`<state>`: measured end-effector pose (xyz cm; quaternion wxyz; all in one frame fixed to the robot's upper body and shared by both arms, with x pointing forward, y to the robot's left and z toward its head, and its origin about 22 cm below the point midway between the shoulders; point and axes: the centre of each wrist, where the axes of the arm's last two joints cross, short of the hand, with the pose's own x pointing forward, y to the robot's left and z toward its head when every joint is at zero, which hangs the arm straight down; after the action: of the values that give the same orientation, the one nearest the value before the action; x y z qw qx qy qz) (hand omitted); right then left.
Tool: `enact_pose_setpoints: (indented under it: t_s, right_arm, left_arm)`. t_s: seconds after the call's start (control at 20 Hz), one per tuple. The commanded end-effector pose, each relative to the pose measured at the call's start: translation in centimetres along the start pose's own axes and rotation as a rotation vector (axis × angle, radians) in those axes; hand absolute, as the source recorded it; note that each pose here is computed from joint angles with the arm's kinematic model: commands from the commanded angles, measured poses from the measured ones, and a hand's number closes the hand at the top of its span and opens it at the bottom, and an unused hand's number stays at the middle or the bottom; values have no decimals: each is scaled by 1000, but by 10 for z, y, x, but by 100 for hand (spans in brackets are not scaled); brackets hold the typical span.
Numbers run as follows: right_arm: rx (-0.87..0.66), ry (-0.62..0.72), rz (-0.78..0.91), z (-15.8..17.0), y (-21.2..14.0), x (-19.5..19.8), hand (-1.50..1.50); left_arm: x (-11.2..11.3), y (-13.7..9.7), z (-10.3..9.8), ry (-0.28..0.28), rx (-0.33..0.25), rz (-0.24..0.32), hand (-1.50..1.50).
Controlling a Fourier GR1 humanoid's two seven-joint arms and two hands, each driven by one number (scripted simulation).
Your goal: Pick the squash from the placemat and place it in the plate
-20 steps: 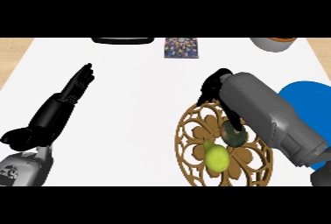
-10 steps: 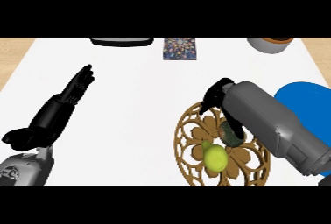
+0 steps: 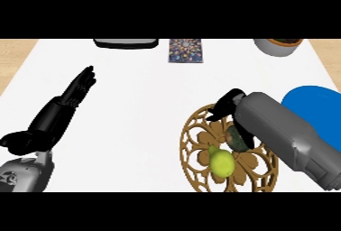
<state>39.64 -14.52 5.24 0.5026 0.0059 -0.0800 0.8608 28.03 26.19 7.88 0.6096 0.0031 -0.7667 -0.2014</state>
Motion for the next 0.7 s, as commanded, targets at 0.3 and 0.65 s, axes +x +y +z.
enact_pose_setpoints:
  t_s: [0.3,0.65]
  right_arm:
    - [81,-150,83,-31,40,7,150]
    - [-624,-184,268,-3,90,26,150]
  left_arm:
    - [0,1,6,-2,-2,3,0]
    - [-24,20,31,124,139,-6,0]
